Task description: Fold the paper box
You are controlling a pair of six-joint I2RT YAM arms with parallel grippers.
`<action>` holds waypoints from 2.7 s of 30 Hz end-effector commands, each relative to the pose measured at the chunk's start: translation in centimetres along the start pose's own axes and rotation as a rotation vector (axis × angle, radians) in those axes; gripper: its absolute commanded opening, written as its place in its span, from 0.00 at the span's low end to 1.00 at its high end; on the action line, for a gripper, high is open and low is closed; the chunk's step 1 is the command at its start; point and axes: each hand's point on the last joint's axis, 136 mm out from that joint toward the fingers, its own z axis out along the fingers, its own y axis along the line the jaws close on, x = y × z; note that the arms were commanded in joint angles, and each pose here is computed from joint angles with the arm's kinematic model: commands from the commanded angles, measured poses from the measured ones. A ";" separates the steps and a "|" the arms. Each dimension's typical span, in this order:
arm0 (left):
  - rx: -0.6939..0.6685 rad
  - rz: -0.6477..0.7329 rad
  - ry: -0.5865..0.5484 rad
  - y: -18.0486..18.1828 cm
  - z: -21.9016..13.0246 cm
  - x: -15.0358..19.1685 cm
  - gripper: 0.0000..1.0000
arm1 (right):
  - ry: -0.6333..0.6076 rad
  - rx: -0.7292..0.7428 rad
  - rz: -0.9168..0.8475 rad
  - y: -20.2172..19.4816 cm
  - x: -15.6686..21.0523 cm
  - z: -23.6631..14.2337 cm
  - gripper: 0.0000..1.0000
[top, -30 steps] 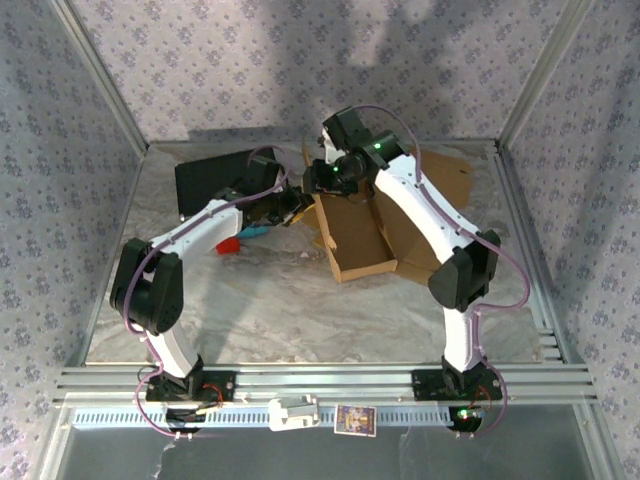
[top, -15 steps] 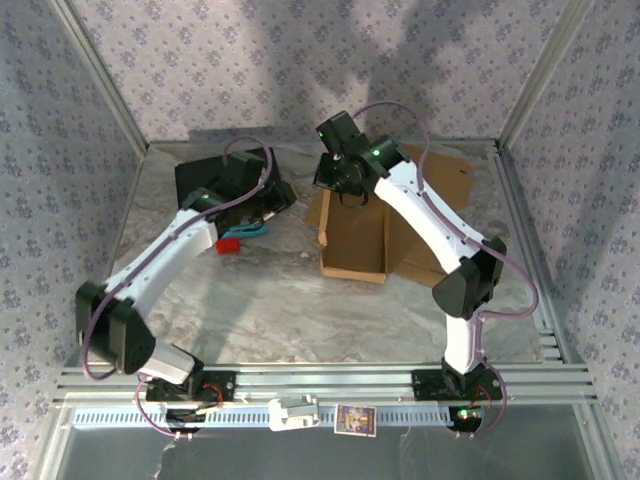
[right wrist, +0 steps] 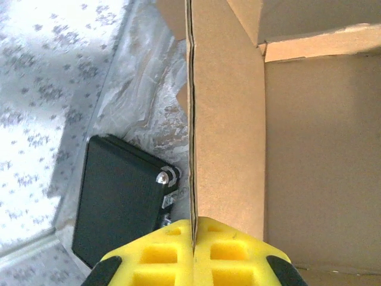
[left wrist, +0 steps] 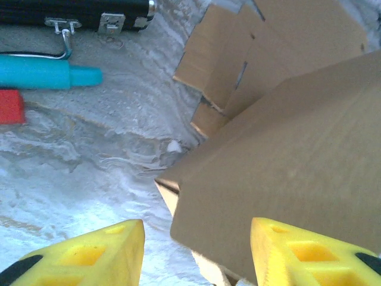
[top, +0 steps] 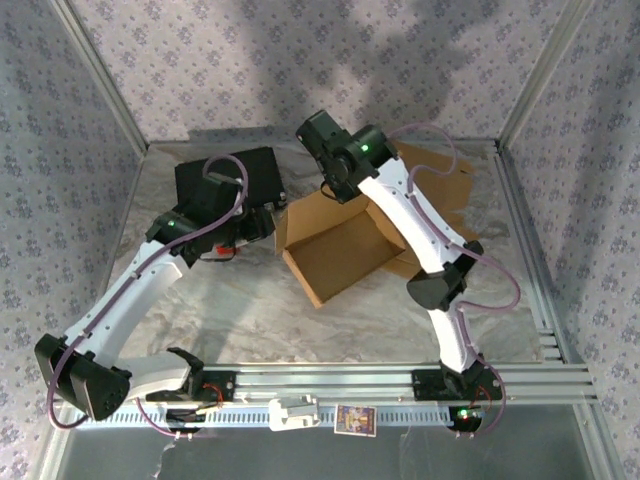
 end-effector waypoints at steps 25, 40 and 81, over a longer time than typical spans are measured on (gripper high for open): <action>0.195 0.860 -0.227 -2.8 0.9 2.1 0.54 | -0.047 0.198 0.047 -4.7 -2.6 1.9 0.00; 0.152 0.892 -0.207 -4.8 4.1 1.2 0.44 | -0.021 0.189 0.045 -4.4 -2.4 2.2 0.00; 0.343 0.968 -0.032 0.7 1.8 -0.3 0.00 | -0.088 -0.783 -1.608 -10.5 -12.0 4.5 0.79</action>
